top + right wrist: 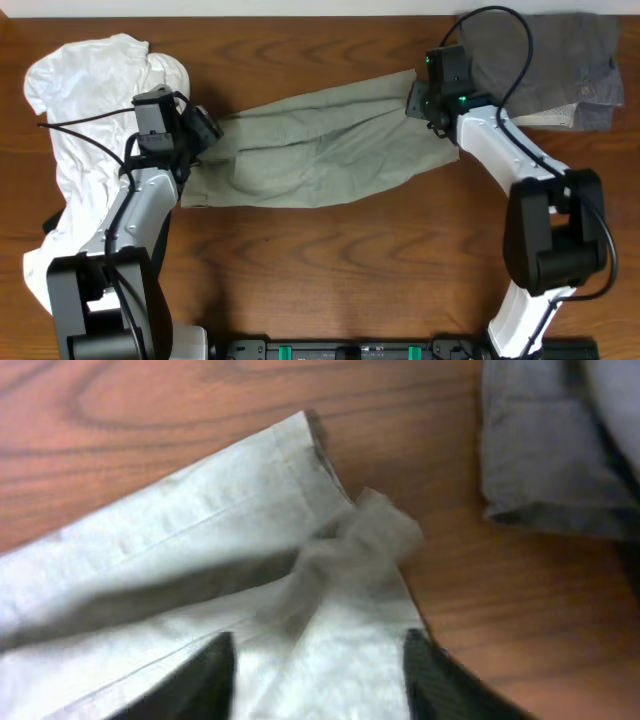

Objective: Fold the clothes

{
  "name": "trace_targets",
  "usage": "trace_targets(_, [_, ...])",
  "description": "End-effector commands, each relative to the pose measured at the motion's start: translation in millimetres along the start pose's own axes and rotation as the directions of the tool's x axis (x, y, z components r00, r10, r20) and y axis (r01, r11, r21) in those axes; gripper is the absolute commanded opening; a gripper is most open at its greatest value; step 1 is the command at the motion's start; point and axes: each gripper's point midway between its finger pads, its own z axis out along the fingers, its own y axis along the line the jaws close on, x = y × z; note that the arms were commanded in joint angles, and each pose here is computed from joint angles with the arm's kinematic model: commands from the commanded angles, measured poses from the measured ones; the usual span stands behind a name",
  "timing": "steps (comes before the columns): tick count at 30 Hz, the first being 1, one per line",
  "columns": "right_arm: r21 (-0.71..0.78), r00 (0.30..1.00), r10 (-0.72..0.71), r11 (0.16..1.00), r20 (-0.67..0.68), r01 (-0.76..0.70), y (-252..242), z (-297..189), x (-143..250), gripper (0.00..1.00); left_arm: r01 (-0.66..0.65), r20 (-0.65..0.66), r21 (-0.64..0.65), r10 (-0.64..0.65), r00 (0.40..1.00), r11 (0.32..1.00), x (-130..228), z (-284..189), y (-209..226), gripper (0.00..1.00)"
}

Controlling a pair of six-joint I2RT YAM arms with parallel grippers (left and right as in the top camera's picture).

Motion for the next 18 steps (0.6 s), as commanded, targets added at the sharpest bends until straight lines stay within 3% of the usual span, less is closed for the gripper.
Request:
trace_targets(1, [-0.098, 0.998, -0.049, 0.994, 0.04, 0.053, 24, -12, -15, 0.6, -0.045, 0.051, 0.007, 0.044, 0.998, 0.999, -18, -5, -4, 0.8])
trace_targets(6, [-0.185, 0.994, -0.089, 0.978, 0.066, 0.099, 40, -43, -26, 0.61, -0.113, 0.054, 0.006, 0.113, 0.992, 0.994, -20, -16, -8, 0.79])
trace_targets(12, [-0.169, 0.993, -0.12, 0.978, 0.014, 0.121, 33, -55, -15, 0.56, -0.174, -0.058, -0.038, 0.171, 0.984, 0.984, 6, -16, 7, 0.65])
trace_targets(18, [-0.151, 0.989, -0.137, 0.98, -0.047, 0.128, 27, -54, 0, 0.57, -0.224, -0.113, -0.086, 0.214, 0.97, 0.971, 18, -9, 22, 0.64])
